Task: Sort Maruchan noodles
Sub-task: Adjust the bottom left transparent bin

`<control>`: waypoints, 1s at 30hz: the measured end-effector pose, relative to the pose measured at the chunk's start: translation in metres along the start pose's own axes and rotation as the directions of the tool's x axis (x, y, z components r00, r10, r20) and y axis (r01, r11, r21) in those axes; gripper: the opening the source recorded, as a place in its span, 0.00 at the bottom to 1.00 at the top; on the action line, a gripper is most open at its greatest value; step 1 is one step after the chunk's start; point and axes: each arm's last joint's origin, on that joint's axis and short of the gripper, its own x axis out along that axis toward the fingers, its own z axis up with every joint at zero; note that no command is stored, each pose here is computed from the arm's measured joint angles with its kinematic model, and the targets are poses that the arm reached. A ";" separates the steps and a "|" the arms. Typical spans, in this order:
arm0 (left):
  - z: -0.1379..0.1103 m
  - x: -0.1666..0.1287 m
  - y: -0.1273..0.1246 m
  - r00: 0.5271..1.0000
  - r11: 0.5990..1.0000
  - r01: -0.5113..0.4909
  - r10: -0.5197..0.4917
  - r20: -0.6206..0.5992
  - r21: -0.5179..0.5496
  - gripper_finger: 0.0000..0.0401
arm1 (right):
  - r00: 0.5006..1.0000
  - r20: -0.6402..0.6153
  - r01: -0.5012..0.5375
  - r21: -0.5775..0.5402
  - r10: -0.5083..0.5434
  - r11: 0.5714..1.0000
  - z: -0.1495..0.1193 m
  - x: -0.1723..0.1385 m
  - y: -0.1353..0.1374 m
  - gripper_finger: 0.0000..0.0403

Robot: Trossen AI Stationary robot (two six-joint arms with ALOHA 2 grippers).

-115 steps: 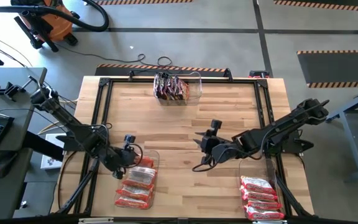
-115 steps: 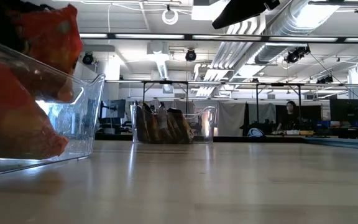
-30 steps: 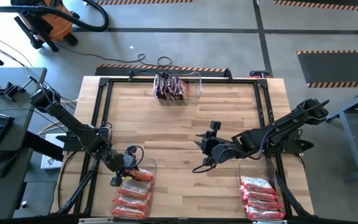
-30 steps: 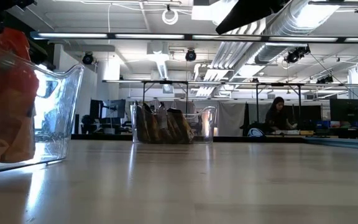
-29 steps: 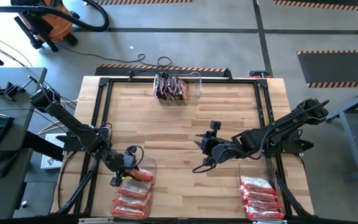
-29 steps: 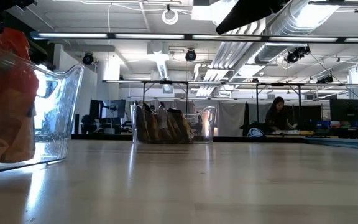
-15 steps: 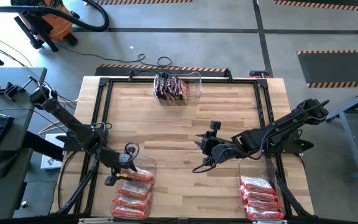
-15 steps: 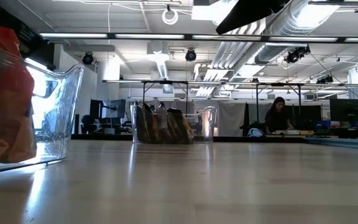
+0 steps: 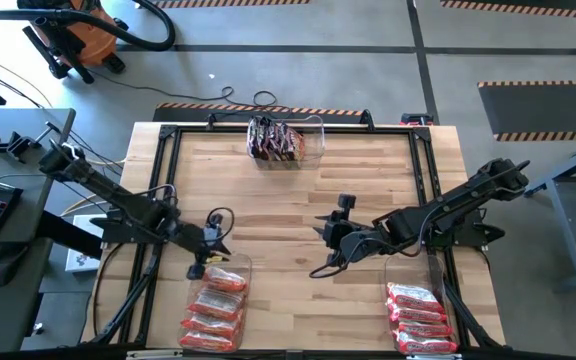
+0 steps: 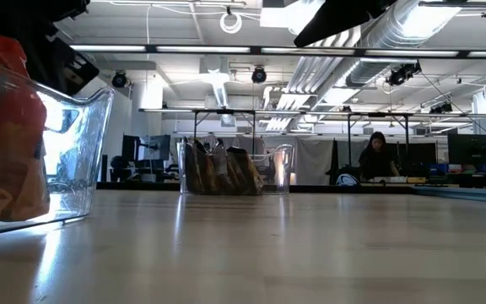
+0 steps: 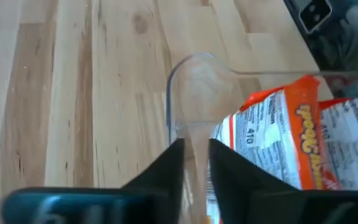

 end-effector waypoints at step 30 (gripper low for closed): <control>0.000 0.019 0.020 0.981 0.974 -0.179 0.186 -0.045 0.136 0.00 | 1.000 -0.019 0.001 -0.017 -0.001 1.000 -0.002 0.000 0.000 0.27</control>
